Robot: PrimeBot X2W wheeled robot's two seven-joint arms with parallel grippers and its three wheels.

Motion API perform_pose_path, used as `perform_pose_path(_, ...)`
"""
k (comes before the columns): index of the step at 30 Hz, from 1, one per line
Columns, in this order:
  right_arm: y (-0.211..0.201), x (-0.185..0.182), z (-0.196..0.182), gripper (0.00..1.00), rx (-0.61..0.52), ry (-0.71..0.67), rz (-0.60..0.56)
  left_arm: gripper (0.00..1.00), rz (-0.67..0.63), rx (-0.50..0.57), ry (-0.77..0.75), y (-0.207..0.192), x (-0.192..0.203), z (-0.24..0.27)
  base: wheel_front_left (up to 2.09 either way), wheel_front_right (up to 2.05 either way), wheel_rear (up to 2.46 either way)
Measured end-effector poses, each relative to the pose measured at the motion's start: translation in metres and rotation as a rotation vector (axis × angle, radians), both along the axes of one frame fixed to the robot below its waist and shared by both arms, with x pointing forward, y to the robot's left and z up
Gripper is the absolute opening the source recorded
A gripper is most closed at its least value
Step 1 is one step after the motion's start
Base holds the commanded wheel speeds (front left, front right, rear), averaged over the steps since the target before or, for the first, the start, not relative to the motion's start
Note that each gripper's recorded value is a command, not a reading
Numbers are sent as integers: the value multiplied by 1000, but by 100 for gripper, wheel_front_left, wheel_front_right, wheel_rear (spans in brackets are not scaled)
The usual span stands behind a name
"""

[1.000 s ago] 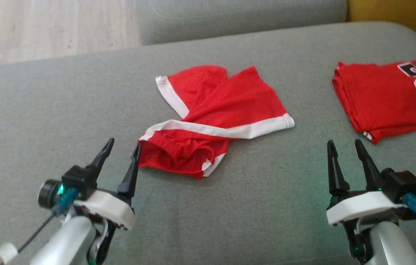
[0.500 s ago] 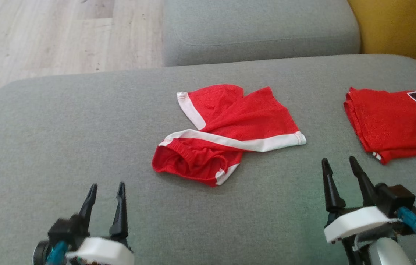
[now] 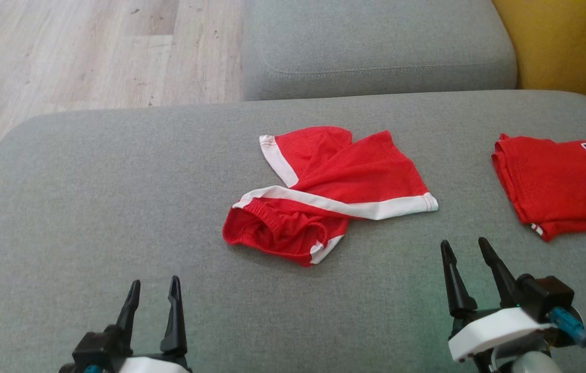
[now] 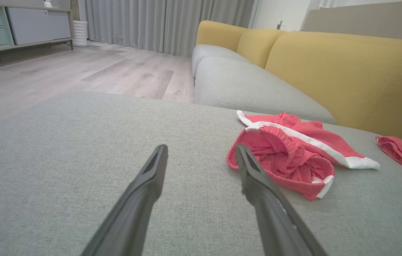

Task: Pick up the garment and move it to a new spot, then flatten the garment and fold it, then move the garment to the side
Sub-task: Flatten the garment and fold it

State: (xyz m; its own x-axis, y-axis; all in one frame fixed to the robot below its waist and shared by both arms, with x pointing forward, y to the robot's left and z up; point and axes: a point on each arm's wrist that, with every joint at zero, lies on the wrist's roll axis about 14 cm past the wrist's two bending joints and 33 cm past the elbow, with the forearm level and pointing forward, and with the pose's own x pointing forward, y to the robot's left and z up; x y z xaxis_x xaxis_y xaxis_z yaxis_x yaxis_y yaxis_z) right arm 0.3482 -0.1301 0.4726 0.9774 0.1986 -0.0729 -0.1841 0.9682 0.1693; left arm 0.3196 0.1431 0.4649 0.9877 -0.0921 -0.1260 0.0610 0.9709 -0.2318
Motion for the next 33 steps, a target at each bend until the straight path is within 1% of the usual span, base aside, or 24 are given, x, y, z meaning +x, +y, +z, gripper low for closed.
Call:
perform_pose_path(7, -1, -2, -5, 100, -1, 15, -2, 100, -18, -13, -4, -7, 2, 0, 0, 0, 0)
perform_pose_path(18, 1, -2, -9, 100, -2, 27, 2, 100, -4, -18, -1, -4, 4, -1, 0, 0, 0)
perform_pose_path(29, -2, -2, -14, 100, -2, 45, -7, 100, -18, -17, 8, -7, 7, -4, 0, 0, 0)
perform_pose_path(33, -5, -1, -17, 100, -2, 54, -15, 100, -45, -14, 9, -15, 10, -5, 0, 0, 0)
